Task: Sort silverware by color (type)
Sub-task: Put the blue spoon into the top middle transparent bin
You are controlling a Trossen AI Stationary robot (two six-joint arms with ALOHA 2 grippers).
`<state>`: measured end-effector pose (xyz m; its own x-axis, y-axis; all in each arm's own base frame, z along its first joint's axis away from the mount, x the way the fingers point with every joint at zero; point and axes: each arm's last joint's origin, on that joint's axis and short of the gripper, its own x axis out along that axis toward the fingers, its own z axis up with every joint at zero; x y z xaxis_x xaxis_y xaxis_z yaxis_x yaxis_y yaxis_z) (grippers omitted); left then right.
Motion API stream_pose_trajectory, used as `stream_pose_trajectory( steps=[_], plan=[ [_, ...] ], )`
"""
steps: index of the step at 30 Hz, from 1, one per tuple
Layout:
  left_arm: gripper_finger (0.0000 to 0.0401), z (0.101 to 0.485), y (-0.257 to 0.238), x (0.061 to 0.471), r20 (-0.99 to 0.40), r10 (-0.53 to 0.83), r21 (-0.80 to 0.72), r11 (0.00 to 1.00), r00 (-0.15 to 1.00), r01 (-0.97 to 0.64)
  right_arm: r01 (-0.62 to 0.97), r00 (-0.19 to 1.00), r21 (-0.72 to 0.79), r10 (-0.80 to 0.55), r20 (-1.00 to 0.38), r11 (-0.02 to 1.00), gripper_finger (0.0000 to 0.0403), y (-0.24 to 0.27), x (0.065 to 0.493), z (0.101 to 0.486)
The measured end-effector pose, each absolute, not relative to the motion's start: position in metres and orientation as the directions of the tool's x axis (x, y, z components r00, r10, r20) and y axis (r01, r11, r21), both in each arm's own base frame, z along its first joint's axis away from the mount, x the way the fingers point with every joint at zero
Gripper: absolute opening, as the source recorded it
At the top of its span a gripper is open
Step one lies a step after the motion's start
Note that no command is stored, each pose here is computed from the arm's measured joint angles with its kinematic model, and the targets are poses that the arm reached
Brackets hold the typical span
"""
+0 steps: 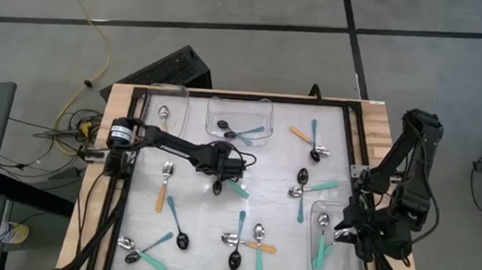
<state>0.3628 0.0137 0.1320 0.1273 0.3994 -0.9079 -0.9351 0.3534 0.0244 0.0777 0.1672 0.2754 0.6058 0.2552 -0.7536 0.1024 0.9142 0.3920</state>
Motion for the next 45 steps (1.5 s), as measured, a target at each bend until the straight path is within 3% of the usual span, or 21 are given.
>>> stream_pose_trajectory(
  steps=[8, 17, 20, 28, 37, 41, 45],
  plan=[
    [0.0013, 0.137, 0.007, 0.37, -0.858, 0.486, 0.027, 0.364, 0.165, -0.931, 0.097, 0.597, 0.356, 0.232, -0.768, 0.929, 0.0184, 0.165, 0.076, 0.274],
    [0.0007, 0.143, 0.008, 0.389, -0.763, 0.553, -0.07, 0.442, 0.334, -0.894, 0.101, 0.587, 0.315, 0.199, -0.785, 0.944, 0.0184, 0.162, 0.075, 0.272],
    [0.0005, 0.149, 0.007, 0.392, -0.689, 0.633, -0.054, 0.441, 0.353, -0.896, 0.101, 0.588, 0.317, 0.2, -0.784, 0.943, 0.0184, 0.162, 0.075, 0.272],
    [0.0004, 0.158, -0.025, 0.388, -0.364, 0.88, 0.128, 0.373, 0.307, -0.919, 0.101, 0.588, 0.318, 0.201, -0.784, 0.943, 0.0184, 0.162, 0.075, 0.272],
    [0.0003, 0.166, -0.07, 0.375, -0.04, 0.961, 0.18, 0.278, 0.275, -0.944, 0.102, 0.582, 0.295, 0.184, -0.792, 0.95, 0.0184, 0.16, 0.074, 0.271],
    [0.0003, 0.167, -0.072, 0.373, -0.019, 0.962, 0.152, 0.271, 0.271, -0.951, 0.103, 0.58, 0.289, 0.179, -0.795, 0.952, 0.0184, 0.159, 0.074, 0.271],
    [0.0003, 0.177, -0.059, 0.374, -0.019, 0.97, -0.006, 0.241, 0.241, -0.971, 0.107, 0.599, 0.284, 0.166, -0.783, 0.953, 0.0184, 0.159, 0.075, 0.271]
  ],
)
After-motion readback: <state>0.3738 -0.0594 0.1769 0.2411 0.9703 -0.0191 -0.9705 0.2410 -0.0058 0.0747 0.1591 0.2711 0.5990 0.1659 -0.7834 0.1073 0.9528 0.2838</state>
